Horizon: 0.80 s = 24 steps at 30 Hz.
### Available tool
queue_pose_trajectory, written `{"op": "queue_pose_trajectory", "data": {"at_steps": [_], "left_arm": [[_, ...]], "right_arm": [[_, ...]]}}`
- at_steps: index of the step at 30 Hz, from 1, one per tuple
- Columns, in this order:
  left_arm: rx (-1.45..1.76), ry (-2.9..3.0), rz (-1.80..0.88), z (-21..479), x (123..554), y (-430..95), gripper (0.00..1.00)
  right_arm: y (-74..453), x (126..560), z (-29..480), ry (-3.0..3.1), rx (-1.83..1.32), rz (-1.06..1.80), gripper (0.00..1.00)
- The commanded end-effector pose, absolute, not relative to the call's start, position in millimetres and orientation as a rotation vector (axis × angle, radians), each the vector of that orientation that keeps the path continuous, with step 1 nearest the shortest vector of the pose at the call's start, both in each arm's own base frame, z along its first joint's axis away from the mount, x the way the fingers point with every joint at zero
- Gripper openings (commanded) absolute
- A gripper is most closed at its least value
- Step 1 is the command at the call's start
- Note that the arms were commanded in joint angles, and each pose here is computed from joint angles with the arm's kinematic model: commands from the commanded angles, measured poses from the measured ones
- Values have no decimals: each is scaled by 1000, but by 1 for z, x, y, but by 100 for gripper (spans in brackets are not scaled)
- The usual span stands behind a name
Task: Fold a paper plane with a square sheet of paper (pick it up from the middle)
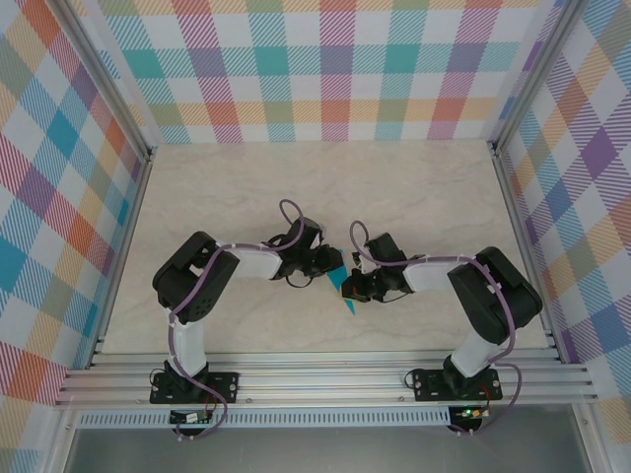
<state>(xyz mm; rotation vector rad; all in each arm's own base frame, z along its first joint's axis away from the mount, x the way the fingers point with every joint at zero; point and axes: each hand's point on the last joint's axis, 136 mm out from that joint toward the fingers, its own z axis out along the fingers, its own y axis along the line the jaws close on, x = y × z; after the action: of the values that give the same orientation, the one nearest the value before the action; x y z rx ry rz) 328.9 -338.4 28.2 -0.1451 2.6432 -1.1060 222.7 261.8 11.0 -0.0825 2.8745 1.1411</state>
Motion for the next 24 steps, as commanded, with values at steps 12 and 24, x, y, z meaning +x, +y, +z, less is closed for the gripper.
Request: {"op": "queue_pose_trajectory", "data": {"at_steps": [12,24], "left_arm": [[-94,2656,-995,-6,363,-285,27],[-147,2654,-989,-4,391,-261,29]], "right_arm": [[235,181,-28,3108,-73,987,1],[238,182,-28,3114,-74,1011,1]]}}
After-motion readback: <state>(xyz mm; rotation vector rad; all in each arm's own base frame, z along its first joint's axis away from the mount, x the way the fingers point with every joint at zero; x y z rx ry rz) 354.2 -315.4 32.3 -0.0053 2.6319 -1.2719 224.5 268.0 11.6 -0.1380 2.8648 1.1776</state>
